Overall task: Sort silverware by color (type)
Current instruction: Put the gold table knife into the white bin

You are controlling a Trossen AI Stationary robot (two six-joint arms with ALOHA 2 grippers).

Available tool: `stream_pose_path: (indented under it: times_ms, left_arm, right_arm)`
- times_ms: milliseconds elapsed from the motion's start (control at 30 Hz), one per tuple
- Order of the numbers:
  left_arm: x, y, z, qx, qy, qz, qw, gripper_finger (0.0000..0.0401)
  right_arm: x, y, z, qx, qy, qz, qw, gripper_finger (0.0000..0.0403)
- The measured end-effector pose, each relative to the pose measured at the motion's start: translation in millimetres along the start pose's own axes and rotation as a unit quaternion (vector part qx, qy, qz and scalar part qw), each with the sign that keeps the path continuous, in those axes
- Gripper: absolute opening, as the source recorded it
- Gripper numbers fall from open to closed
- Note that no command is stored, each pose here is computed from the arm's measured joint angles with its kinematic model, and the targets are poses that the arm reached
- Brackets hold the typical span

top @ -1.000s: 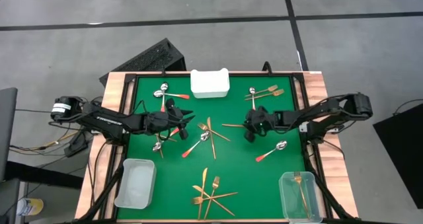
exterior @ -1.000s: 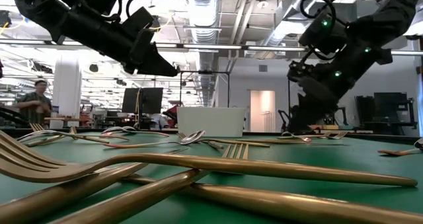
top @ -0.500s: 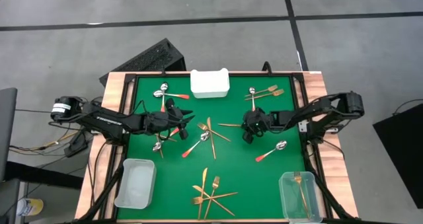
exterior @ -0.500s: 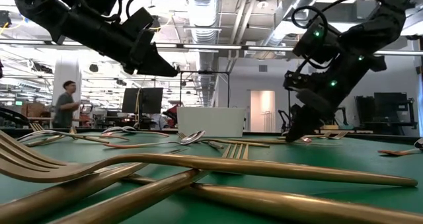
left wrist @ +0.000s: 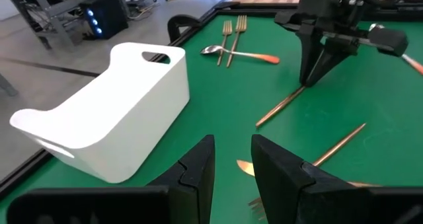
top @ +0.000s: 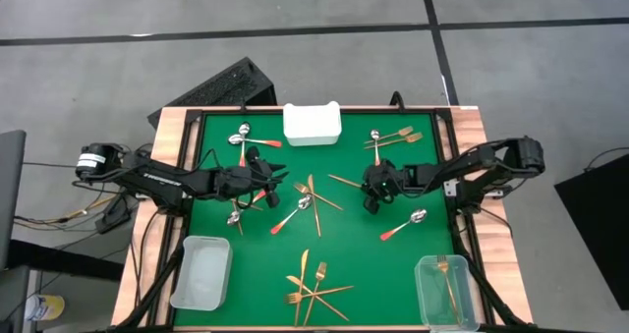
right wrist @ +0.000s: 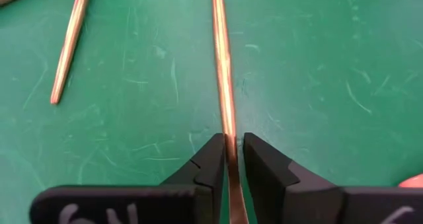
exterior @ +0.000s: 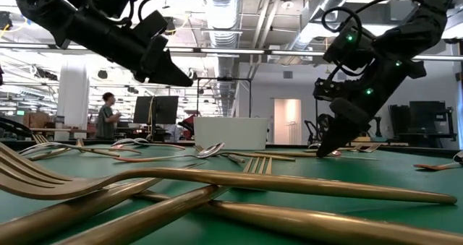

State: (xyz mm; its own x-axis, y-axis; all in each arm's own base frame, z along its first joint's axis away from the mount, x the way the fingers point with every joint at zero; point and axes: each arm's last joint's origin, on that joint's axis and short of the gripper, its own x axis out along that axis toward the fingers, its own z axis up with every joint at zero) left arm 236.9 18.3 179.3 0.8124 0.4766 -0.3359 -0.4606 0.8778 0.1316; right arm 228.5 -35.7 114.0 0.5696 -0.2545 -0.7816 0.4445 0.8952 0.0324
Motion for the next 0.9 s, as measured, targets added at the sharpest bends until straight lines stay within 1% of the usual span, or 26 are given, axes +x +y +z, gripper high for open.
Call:
stream_pose_path:
  times_ms: [67, 167, 200, 233, 333, 467, 567, 700, 900]
  left_arm:
    - [0.0, 0.2, -1.0, 0.011, 0.005, 0.002, 1.0, 0.0088]
    - [0.0, 0.3, -1.4, 0.036, 0.007, 0.004, 0.999, 0.0088]
    - [0.0, 0.3, -1.4, 0.04, 0.007, 0.004, 0.999, 0.0088]
    - [0.0, 0.3, -1.4, 0.042, 0.007, 0.004, 0.999, 0.0088]
    - [0.0, 0.3, -1.4, 0.032, 0.007, 0.005, 0.999, 0.0088]
    - [0.0, 0.4, -1.6, 0.021, 0.007, 0.005, 1.0, 0.0088]
    - [0.0, 0.4, -2.7, 0.023, 0.013, 0.005, 1.0, 0.0088]
    - [-0.1, 0.6, -5.3, 0.006, 0.025, 0.007, 1.0, 0.0088]
    - [-0.6, 1.1, -10.9, -0.005, 0.052, 0.01, 0.999, 0.0088]
  right_arm:
    - [-0.2, -0.7, -1.3, -0.005, 0.009, -0.003, 1.0, 0.0086]
    - [-0.5, -1.0, -2.7, -0.042, 0.018, -0.005, 0.999, 0.0075]
    - [-0.6, -1.1, -2.8, -0.045, 0.018, -0.005, 0.999, 0.007]
    - [-0.6, -1.1, -2.7, -0.044, 0.018, -0.006, 0.999, 0.0064]
    - [-0.6, -1.1, -2.6, -0.013, 0.016, -0.007, 1.0, 0.0042]
    - [-0.6, -1.3, -3.0, -0.013, 0.018, -0.009, 1.0, 0.002]
    - [-0.7, -1.9, -3.2, -0.012, 0.016, -0.02, 1.0, 0.0014]
    - [-0.9, -2.0, -2.3, 0.001, 0.01, -0.024, 1.0, 0.0011]
    - [-12.0, 0.0, 5.0, 0.01, -0.036, -0.03, 0.999, 0.0013]
